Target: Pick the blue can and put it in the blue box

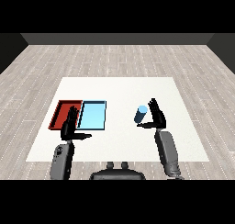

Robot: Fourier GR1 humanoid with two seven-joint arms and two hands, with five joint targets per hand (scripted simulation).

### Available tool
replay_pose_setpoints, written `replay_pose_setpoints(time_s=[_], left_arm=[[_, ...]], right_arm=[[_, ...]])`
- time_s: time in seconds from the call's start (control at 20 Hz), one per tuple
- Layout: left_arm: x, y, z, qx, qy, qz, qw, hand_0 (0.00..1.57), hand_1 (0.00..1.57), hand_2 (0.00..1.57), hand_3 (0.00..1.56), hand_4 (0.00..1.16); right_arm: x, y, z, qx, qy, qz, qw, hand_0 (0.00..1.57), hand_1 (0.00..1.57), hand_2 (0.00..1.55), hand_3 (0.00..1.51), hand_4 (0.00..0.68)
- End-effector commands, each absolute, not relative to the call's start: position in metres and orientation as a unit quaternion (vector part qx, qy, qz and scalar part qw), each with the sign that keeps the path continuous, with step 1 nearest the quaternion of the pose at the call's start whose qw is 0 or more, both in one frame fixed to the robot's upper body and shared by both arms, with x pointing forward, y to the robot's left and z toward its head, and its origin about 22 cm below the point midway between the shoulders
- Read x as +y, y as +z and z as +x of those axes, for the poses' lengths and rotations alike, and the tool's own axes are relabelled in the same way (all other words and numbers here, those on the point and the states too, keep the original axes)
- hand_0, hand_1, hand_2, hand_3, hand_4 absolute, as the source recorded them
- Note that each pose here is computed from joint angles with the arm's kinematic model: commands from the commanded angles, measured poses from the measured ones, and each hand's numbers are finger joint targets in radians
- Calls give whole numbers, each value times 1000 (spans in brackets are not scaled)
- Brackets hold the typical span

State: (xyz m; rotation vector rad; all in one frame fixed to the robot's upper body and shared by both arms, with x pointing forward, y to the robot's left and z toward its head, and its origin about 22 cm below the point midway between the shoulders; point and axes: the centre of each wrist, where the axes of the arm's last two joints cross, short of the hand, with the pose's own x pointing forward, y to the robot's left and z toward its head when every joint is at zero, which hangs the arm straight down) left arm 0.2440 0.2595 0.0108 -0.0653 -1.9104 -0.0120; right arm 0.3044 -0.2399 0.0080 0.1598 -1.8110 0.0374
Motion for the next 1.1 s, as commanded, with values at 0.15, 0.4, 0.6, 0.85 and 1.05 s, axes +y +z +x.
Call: replay_pose_setpoints(time_s=[0.15,0.4,0.6,0.85,1.05], left_arm=[[241,16,256,-815,-2,-31,579,0,0,0,0,0],[253,15,233,-820,-11,-29,572,0,0,0,0,0],[268,22,231,-818,6,-42,573,0,0,0,0,0],[245,11,248,-820,7,-44,570,0,0,0,0,0],[265,7,251,-814,10,-41,579,0,0,0,0,0]], right_arm=[[-243,8,305,-771,-9,55,634,0,0,0,0,0],[-256,-15,309,-771,-13,44,635,0,0,0,0,0],[-258,-20,340,-763,-29,57,643,0,0,0,0,0],[-248,-22,335,-752,-34,64,656,0,0,0,0,0],[-238,-43,338,-739,-34,66,669,0,0,0,0,0]])
